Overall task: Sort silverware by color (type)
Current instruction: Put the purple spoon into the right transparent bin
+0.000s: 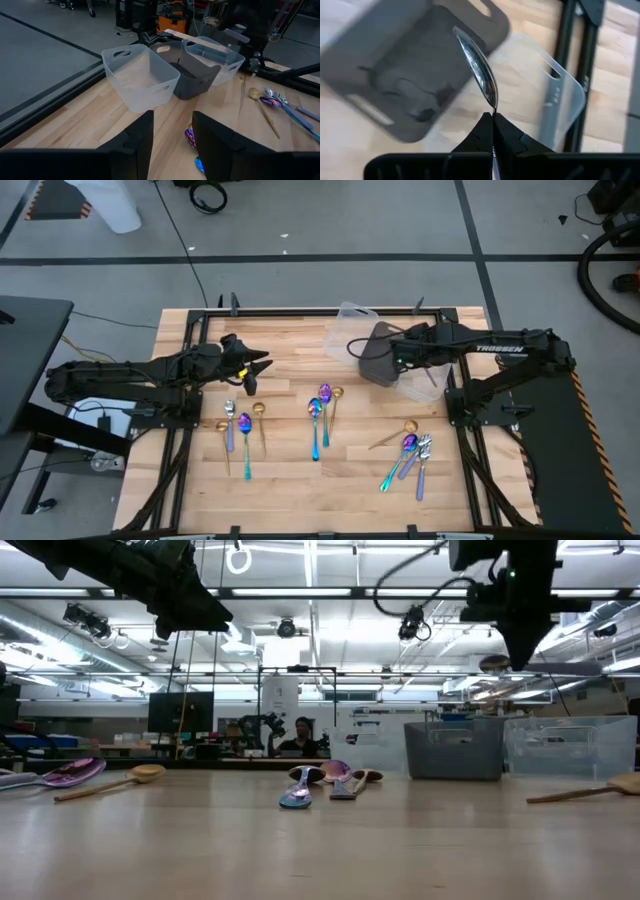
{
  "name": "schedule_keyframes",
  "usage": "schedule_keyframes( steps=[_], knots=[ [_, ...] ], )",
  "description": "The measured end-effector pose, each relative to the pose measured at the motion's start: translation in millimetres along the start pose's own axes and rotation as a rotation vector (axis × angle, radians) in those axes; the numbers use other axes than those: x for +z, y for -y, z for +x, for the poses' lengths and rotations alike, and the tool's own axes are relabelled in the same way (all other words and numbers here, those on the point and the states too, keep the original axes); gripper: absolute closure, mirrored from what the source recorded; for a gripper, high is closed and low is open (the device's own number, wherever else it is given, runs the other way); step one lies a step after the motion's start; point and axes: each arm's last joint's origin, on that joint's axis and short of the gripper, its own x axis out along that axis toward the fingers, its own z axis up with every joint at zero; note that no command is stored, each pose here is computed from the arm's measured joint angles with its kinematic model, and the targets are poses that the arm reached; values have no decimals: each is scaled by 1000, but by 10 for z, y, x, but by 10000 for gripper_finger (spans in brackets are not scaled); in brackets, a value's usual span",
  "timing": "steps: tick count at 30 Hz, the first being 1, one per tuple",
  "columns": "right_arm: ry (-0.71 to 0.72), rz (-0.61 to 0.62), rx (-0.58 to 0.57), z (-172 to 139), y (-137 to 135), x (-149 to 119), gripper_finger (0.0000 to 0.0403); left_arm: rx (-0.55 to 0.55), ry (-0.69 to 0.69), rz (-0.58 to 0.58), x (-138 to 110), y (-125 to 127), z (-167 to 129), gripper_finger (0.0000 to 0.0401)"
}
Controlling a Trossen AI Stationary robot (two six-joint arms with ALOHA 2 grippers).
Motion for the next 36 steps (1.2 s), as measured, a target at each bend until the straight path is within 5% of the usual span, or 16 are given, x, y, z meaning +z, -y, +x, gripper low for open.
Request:
schedule_keyframes(
  steps=[13, 36],
  knots=[
    [-113, 103, -123, 705, 161, -24, 396, 17, 191, 69, 185, 24, -18, 259],
    [-167, 229, -52, 1298, 324, -12, 396, 28, 372, 113, 360, 45, -68, 259]
  ],
)
